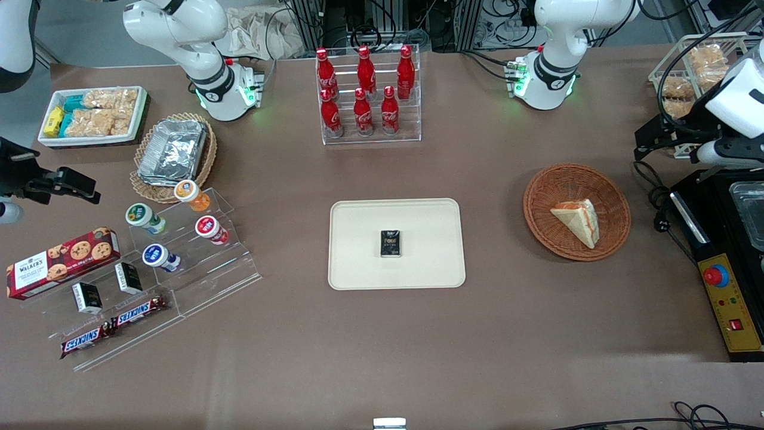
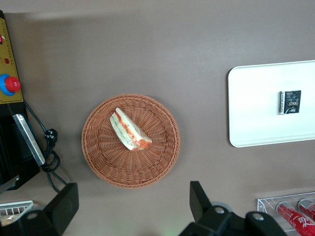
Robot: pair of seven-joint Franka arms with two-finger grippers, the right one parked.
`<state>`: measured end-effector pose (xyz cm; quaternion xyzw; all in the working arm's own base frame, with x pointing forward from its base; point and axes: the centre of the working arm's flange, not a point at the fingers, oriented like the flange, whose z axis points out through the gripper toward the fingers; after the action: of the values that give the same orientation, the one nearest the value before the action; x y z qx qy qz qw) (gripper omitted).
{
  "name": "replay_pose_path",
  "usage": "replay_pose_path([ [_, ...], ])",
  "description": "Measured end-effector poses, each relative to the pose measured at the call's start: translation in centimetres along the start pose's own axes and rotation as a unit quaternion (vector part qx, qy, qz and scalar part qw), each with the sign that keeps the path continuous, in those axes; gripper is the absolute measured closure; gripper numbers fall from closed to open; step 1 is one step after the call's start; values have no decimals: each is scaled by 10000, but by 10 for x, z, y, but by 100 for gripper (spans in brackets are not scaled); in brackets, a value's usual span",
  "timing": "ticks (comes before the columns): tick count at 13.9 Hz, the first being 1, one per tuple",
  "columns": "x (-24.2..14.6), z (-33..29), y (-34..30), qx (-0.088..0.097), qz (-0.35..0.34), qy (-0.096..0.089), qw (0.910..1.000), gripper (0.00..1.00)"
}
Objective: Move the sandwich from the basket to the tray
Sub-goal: 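Move the left gripper from rest toward the wicker basket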
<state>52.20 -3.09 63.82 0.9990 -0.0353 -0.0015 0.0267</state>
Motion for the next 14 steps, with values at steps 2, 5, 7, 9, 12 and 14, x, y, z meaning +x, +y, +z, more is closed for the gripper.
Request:
replay_pose_path([
  [2, 0, 0, -2, 4, -22, -12, 10000, 0],
  [5, 2, 5, -8, 163, -228, -67, 9996, 0],
  [7, 4, 9, -12, 333, -1048, -103, 9939, 0],
  [9, 5, 23, -15, 446, -1703, -149, 9843, 0],
  [12, 8, 60, -21, 497, -2946, -58, 9543, 0],
  [14, 7, 91, -22, 529, -3506, -28, 9350, 0],
])
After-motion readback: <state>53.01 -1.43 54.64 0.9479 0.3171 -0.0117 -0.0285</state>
